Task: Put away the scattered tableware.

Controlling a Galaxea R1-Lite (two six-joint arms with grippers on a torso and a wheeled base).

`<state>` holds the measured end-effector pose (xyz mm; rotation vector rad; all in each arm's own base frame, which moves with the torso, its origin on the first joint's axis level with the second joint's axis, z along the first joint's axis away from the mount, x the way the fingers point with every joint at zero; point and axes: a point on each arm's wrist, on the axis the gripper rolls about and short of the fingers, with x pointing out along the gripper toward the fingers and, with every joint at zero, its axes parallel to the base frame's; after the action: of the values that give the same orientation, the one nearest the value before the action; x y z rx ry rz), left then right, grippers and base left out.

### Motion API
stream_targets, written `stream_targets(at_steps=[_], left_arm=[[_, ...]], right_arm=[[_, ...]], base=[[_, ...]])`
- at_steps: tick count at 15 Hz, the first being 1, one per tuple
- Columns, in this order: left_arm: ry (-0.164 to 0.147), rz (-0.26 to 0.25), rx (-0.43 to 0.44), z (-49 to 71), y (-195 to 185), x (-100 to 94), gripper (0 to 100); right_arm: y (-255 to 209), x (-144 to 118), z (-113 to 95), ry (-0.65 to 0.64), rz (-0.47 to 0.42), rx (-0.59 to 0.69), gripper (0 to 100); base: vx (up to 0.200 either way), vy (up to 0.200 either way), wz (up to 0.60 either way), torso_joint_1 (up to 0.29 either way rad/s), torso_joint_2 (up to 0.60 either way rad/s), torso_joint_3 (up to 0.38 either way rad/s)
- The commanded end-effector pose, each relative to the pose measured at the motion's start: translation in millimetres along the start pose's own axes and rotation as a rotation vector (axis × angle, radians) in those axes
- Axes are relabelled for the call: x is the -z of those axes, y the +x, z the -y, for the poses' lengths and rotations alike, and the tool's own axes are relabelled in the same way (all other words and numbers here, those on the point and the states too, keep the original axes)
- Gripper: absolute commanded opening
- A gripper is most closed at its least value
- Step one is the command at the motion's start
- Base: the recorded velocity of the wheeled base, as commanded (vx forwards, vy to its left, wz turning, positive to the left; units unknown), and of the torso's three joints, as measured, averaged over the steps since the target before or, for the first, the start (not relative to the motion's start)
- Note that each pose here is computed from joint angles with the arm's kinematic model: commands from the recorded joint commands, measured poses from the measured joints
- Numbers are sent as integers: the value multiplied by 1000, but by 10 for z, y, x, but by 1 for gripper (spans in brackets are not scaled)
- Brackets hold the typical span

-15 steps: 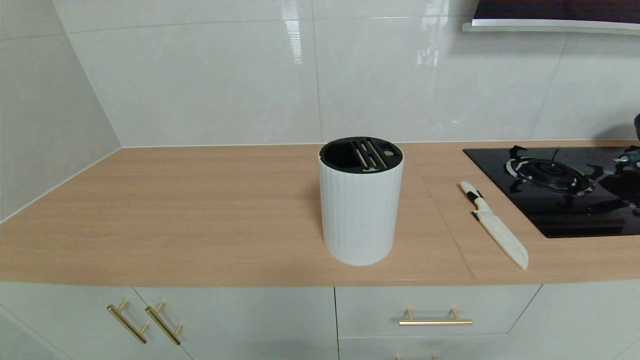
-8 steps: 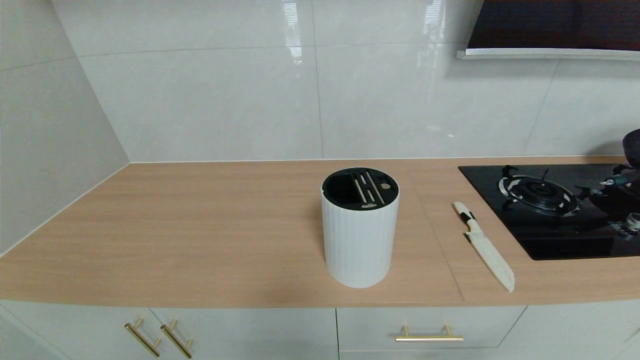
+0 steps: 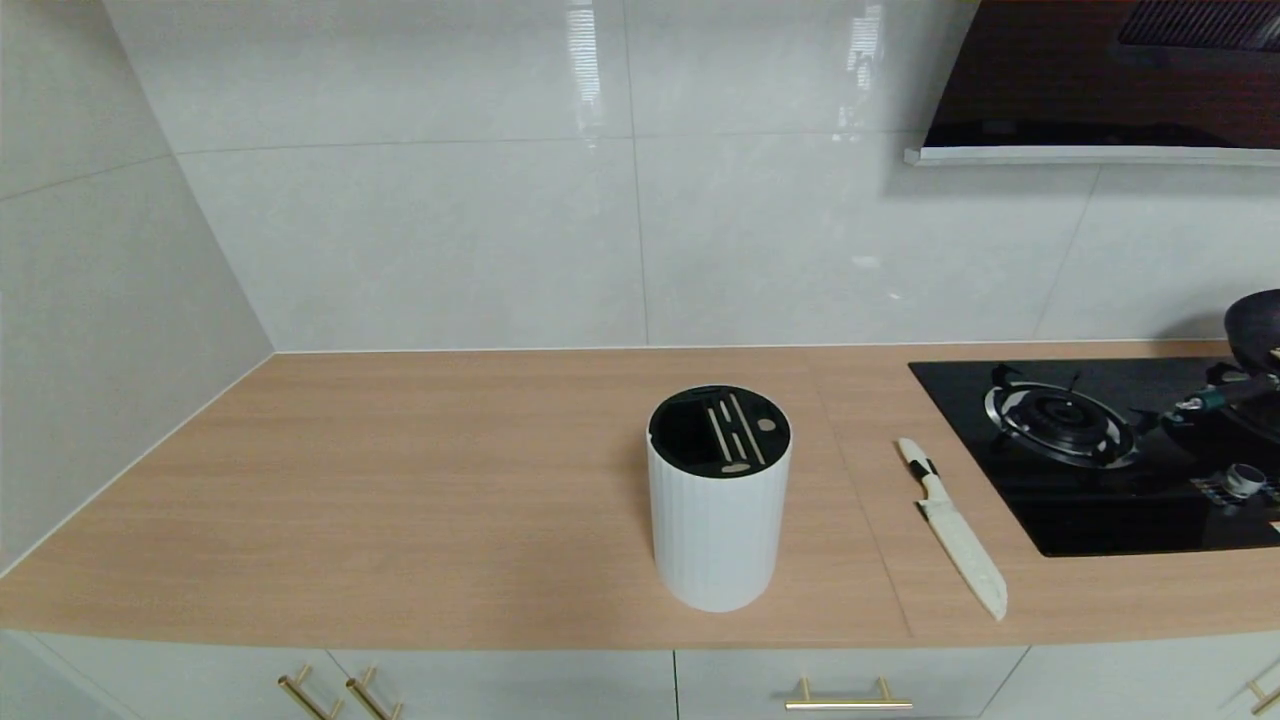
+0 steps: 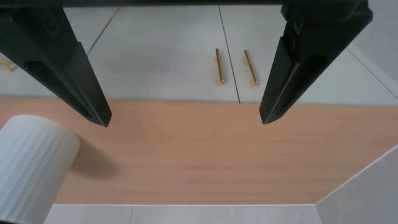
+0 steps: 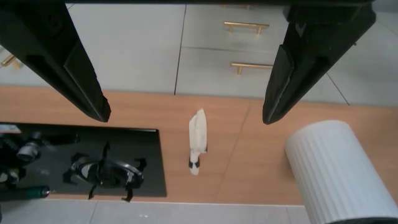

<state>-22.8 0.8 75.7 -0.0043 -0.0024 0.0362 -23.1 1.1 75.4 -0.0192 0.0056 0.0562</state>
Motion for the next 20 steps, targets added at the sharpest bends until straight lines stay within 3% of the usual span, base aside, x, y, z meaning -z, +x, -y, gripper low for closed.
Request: stream_targets(at_steps=[1, 5, 20], left_arm=[[0, -1, -1, 0, 1, -1, 100], [0, -1, -1, 0, 1, -1, 100], [0, -1, -1, 0, 1, -1, 100]], right_arm=[[1, 0, 0, -1, -1, -1, 100], [1, 0, 0, -1, -1, -1, 100], [2, -2, 0, -4, 3, -1, 100]], base=[[0, 0, 0, 188, -373, -188], [0, 0, 0, 150, -299, -152], [0, 0, -40, 0, 0, 0]])
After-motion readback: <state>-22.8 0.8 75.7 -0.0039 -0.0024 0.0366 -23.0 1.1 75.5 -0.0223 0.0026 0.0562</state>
